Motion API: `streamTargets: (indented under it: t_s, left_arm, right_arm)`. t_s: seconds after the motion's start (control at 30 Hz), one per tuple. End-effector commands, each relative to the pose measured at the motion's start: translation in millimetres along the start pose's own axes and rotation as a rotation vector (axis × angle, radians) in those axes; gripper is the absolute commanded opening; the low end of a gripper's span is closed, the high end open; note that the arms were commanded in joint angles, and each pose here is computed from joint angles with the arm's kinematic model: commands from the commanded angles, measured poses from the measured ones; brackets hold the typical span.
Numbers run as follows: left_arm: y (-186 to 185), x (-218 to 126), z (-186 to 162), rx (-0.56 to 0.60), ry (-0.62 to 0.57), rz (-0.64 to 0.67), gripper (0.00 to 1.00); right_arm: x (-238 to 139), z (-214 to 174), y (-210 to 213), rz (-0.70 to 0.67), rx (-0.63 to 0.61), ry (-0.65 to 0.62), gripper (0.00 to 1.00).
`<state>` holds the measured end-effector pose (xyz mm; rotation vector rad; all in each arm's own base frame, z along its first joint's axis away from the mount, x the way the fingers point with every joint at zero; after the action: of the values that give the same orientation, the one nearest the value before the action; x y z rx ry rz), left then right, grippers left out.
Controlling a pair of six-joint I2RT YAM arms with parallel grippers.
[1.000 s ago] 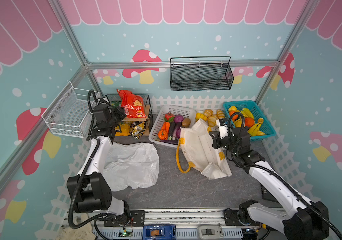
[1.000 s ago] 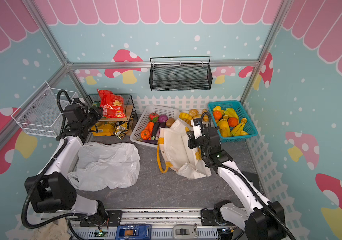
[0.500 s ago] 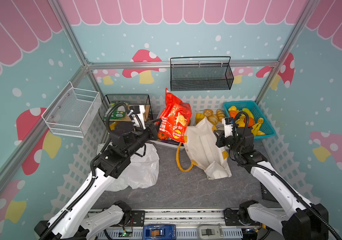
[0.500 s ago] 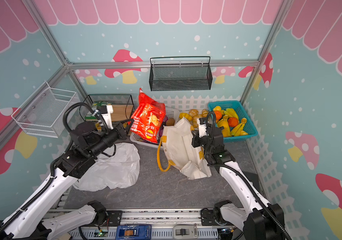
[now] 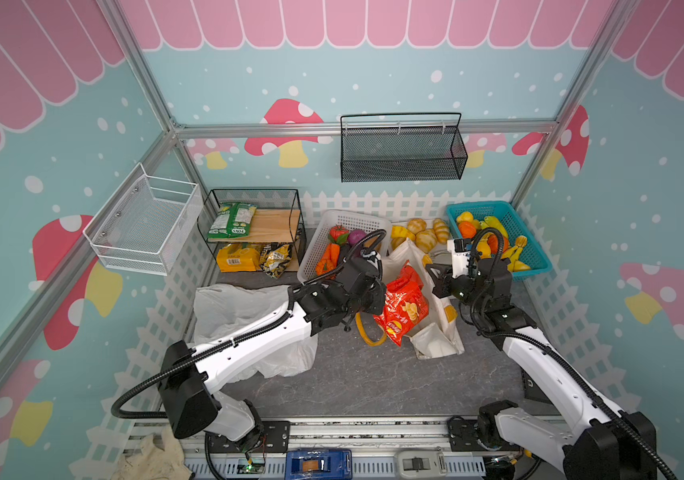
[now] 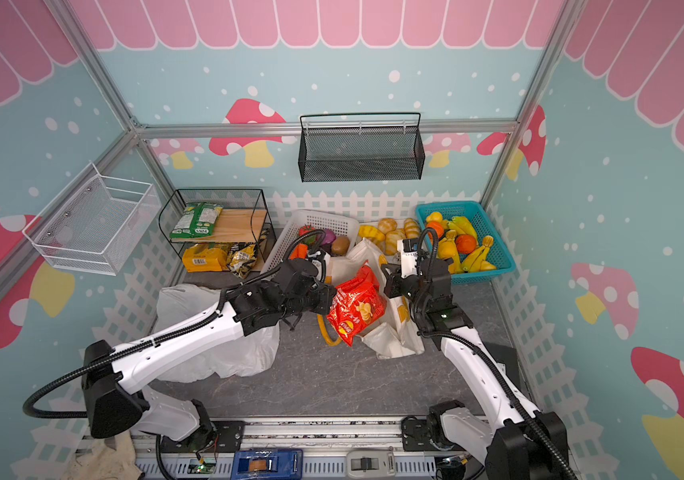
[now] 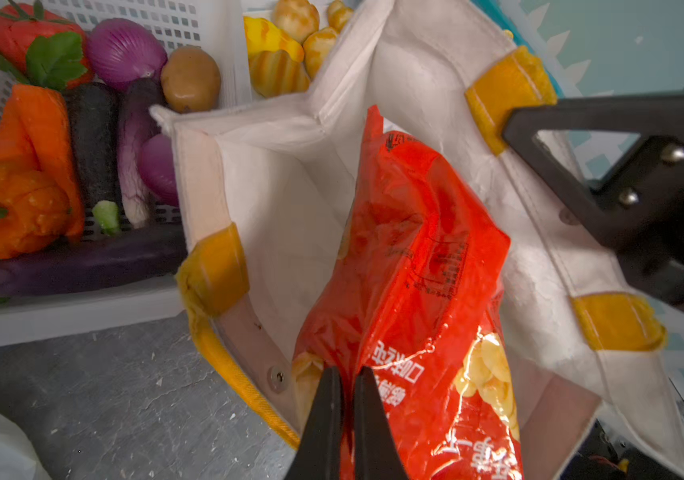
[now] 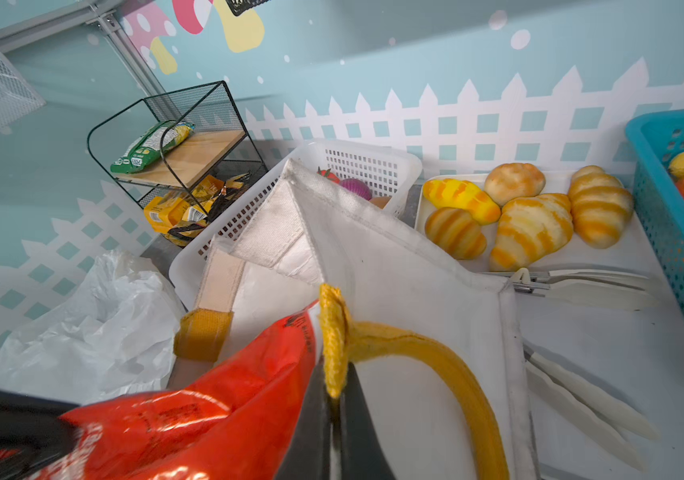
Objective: Place the mixed food into the grocery bags and tie them
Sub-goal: 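Carry the red chip bag into the tote held open by the right gripper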
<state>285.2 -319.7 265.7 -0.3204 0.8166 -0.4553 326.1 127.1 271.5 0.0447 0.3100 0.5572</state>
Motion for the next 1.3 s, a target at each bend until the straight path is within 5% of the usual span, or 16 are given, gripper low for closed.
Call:
streamTargets:
  t_s: [0.0,0.23,0.6,0.83,0.93,1.03,1.17,1.27]
  left_arm:
    - [-6,7,22,0.001,-0.064,0.046,0.00]
    - [-22,56,12,-0.015,0.022,0.026,0.00]
    - [-3,38,55,-0.153,-0.057,-0.031,0.00]
    - [-19,68,24,-0.109,-0.032,-0.022,0.00]
    - [-31,83,1,-0.074,0.025,-0.042,0.12]
    - [-47,79,-4,-0.054,0.059,-0.156,0.36]
    - [-46,43,18,-0.025,-0.003,-0.283,0.62]
    - [-29,8,42,-0.041,-0.056,-0.354,0.67]
  right_arm:
    - [-4,9,9,0.057,0.016,-0.058,0.00]
    - [-4,9,8,0.052,0.010,-0.058,0.00]
    - [-2,1,5,0.029,-0.052,-0.017,0.00]
    - [-1,5,8,0.061,-0.011,-0.026,0.00]
    - [-5,14,1,0.004,0.001,-0.060,0.00]
    - [-9,16,-7,-0.051,0.009,-0.079,0.00]
    - [-14,11,-13,-0.089,0.018,-0.088,0.00]
    - [-17,6,-14,-0.099,0.012,-0.085,0.00]
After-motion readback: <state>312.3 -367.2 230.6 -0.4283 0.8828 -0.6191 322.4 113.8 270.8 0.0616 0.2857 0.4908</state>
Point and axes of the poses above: each gripper's point midway between its finger pads, its own x axis out along the fingers, its own y axis along the line the jaws close on, z = x × y, the point moved 3 cm from there along -x, back along the fingers, and after that the axes turned 11 degrees about -x, right-handed, at the moved point
